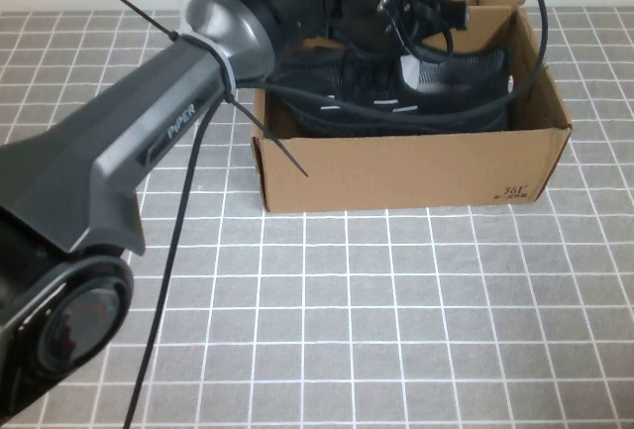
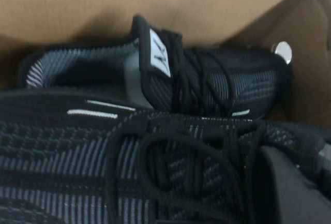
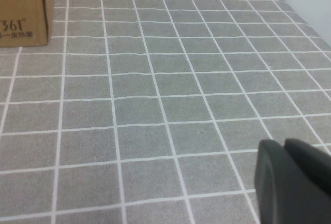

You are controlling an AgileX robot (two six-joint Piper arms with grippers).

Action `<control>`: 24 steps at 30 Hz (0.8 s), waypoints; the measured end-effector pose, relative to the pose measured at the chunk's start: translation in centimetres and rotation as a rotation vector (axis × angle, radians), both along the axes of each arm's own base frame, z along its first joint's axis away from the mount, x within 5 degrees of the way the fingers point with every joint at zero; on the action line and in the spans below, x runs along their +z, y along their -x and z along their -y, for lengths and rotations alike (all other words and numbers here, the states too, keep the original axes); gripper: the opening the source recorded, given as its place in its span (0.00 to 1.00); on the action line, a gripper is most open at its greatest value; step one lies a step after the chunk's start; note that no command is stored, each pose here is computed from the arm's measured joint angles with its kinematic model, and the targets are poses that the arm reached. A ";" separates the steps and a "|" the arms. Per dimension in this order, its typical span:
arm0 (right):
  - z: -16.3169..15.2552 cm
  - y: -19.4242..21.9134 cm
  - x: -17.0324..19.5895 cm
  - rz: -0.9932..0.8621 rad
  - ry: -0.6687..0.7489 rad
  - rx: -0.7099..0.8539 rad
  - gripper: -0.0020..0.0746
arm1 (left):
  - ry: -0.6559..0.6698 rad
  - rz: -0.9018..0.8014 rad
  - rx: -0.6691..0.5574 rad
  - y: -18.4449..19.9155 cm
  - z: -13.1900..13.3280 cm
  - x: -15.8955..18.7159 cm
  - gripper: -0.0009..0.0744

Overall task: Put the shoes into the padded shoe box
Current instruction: Place the shoe in the shoe box

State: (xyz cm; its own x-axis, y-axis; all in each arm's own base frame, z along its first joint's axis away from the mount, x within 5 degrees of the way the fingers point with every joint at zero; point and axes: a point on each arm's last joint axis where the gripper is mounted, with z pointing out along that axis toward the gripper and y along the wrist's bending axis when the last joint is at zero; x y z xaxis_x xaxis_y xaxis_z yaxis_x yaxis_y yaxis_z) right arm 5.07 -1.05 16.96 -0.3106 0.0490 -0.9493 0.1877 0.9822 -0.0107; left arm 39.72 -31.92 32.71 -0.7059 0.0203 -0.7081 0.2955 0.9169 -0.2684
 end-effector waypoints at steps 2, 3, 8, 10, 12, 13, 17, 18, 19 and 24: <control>0.0 0.0 0.0 0.000 0.000 0.000 0.02 | 0.006 -0.017 0.005 -0.1 0.2 -0.5 0.01; 0.0 0.0 0.0 0.000 0.000 0.000 0.02 | 0.007 -0.020 0.005 -0.1 0.2 -0.6 0.01; 0.0 0.0 0.0 0.000 0.000 0.000 0.02 | 0.030 -0.032 0.026 -0.1 0.2 -0.5 0.01; 0.0 0.0 0.0 0.000 0.000 0.000 0.02 | 0.036 -0.033 0.029 0.0 0.3 -0.3 0.02; 0.0 0.0 0.0 0.000 0.000 0.000 0.02 | 0.044 -0.030 0.028 0.1 0.4 0.0 0.02; 0.0 0.0 0.0 0.000 0.000 0.000 0.02 | 0.041 -0.025 0.025 0.2 0.5 0.1 0.02; 0.0 0.0 0.0 0.000 0.000 0.000 0.02 | 0.042 0.002 0.006 0.8 1.3 0.4 0.02; 0.0 0.0 0.0 0.000 0.000 0.000 0.02 | 0.045 0.003 0.001 0.9 1.5 0.5 0.02; 0.0 0.0 0.0 0.000 0.000 0.000 0.02 | 0.045 0.006 -0.005 1.1 1.8 0.5 0.02; 0.0 0.0 0.0 0.000 0.000 0.000 0.02 | 0.071 0.009 -0.004 1.6 2.5 0.5 0.05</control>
State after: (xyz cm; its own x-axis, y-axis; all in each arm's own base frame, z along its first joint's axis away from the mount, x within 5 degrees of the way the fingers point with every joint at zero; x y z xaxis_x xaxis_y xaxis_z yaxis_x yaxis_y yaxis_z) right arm 5.07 -1.05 16.96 -0.3106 0.0490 -0.9493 0.1877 0.9822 -0.0107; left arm 38.15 -34.42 33.24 -0.6992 -0.0279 -0.7144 0.3016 0.8945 -0.3300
